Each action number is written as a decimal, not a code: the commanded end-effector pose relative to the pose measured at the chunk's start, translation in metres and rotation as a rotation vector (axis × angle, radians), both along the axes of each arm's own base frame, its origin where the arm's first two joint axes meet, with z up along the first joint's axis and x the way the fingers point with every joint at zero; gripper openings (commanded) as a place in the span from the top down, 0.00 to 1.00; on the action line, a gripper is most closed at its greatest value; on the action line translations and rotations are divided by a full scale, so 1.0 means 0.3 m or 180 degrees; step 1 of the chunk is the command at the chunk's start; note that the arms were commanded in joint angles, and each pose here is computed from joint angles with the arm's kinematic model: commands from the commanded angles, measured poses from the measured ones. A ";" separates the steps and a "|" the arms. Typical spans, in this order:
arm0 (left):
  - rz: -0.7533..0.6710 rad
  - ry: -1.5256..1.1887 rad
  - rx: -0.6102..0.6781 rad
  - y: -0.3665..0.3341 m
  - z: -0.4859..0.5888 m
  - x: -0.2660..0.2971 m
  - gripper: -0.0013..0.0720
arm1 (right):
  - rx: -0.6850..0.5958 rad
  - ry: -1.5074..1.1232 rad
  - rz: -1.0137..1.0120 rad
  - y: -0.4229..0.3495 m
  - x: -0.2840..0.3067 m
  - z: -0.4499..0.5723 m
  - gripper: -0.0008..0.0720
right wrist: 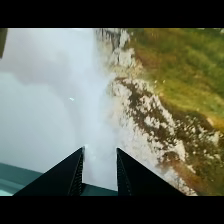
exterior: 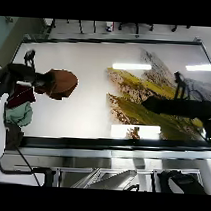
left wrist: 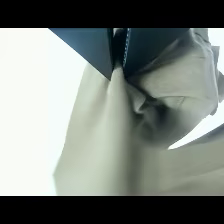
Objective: Fold the shirts.
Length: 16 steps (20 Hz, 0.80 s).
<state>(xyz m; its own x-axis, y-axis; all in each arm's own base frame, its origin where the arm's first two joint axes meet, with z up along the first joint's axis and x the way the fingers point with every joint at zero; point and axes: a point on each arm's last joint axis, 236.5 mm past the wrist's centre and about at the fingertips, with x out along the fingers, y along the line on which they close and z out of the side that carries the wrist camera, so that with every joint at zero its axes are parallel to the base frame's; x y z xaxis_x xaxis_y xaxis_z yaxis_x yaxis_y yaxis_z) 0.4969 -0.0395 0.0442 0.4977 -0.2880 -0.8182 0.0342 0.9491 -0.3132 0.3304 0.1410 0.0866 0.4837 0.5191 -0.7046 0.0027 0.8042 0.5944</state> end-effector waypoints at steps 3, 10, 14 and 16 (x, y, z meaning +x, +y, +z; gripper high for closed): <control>-0.0980 -0.0526 -0.0392 -0.485 0.409 -0.280 0.97 | -0.0132 -0.0102 0.0105 -0.141 -0.015 0.153 0.64; -0.1692 0.0023 -0.0621 -0.921 0.143 -0.711 0.96 | -0.0251 -0.0052 0.0115 -0.207 -0.085 0.167 0.64; -0.1622 0.0230 -0.0658 -1.057 -0.052 -0.769 0.90 | -0.0222 0.0109 0.0164 -0.198 -0.114 0.121 0.63; -0.1618 0.0367 -0.0618 -1.062 -0.068 -0.753 0.02 | -0.0206 0.0161 0.0204 -0.192 -0.129 0.117 0.63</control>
